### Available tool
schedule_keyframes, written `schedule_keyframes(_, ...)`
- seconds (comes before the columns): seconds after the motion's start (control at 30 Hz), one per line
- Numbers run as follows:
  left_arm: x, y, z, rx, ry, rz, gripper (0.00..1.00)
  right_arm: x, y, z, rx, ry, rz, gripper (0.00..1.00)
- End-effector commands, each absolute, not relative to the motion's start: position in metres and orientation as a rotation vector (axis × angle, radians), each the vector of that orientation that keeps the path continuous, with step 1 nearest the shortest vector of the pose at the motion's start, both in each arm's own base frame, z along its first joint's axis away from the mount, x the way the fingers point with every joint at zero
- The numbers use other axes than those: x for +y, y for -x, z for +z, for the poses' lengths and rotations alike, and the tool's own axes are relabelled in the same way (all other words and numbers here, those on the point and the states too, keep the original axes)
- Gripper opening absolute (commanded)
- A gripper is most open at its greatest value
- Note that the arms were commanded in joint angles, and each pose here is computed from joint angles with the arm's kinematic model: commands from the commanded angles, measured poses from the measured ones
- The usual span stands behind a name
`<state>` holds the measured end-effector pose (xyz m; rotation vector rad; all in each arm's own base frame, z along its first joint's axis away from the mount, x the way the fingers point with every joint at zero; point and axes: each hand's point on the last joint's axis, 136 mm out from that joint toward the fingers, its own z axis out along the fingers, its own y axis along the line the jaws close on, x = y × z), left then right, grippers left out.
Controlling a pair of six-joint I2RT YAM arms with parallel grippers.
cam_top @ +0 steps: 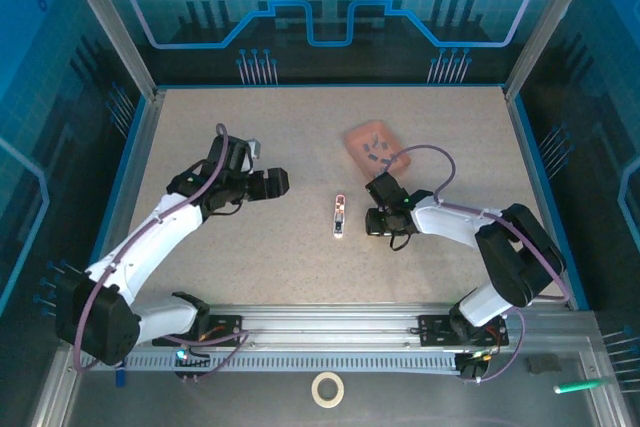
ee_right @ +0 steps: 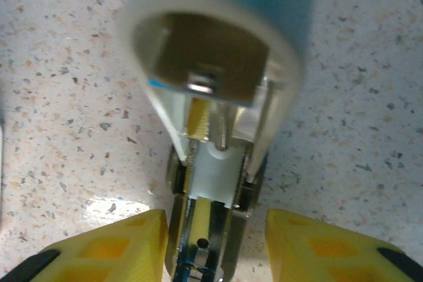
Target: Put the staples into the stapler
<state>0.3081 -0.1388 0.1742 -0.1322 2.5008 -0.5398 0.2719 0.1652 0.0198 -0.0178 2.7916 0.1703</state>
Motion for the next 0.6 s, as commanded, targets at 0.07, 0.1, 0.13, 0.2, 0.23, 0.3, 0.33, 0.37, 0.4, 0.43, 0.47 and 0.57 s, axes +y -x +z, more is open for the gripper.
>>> schedule_keyframes(0.07, -0.132, -0.306, 0.175, 2.480, 0.154, -0.517, 0.90, 0.156, -0.262, 0.008, 2.830, 0.036, 0.140, 0.37)
schedule_keyframes(0.1, -0.132, -0.306, 0.175, 2.479, 0.152, -0.518, 0.89, 0.156, -0.262, 0.008, 2.828, 0.040, 0.144, 0.35)
schedule_keyframes(0.13, -0.132, -0.307, 0.174, 2.478, 0.150, -0.517, 0.90, 0.156, -0.260, 0.008, 2.826, 0.046, 0.152, 0.34)
schedule_keyframes(0.2, -0.132, -0.307, 0.173, 2.477, 0.145, -0.518, 0.90, 0.155, -0.257, 0.009, 2.826, 0.052, 0.155, 0.31)
schedule_keyframes(0.23, -0.133, -0.307, 0.173, 2.476, 0.144, -0.520, 0.89, 0.154, -0.255, 0.010, 2.826, 0.053, 0.154, 0.31)
schedule_keyframes(0.3, -0.133, -0.308, 0.173, 2.475, 0.140, -0.524, 0.90, 0.153, -0.252, 0.012, 2.820, 0.055, 0.155, 0.29)
schedule_keyframes(0.33, -0.134, -0.308, 0.173, 2.476, 0.137, -0.528, 0.90, 0.153, -0.251, 0.014, 2.814, 0.050, 0.159, 0.28)
schedule_keyframes(0.37, -0.135, -0.308, 0.173, 2.475, 0.135, -0.531, 0.90, 0.153, -0.251, 0.016, 2.808, 0.041, 0.162, 0.27)
schedule_keyframes(0.4, -0.135, -0.308, 0.172, 2.476, 0.134, -0.533, 0.90, 0.154, -0.251, 0.017, 2.806, 0.033, 0.167, 0.27)
schedule_keyframes(0.43, -0.135, -0.308, 0.172, 2.477, 0.134, -0.535, 0.90, 0.155, -0.252, 0.018, 2.801, 0.030, 0.174, 0.26)
schedule_keyframes(0.47, -0.136, -0.307, 0.172, 2.478, 0.132, -0.540, 0.89, 0.156, -0.252, 0.019, 2.799, 0.025, 0.174, 0.26)
schedule_keyframes(0.57, -0.136, -0.306, 0.172, 2.477, 0.133, -0.544, 0.90, 0.162, -0.253, 0.021, 2.794, 0.021, 0.176, 0.25)
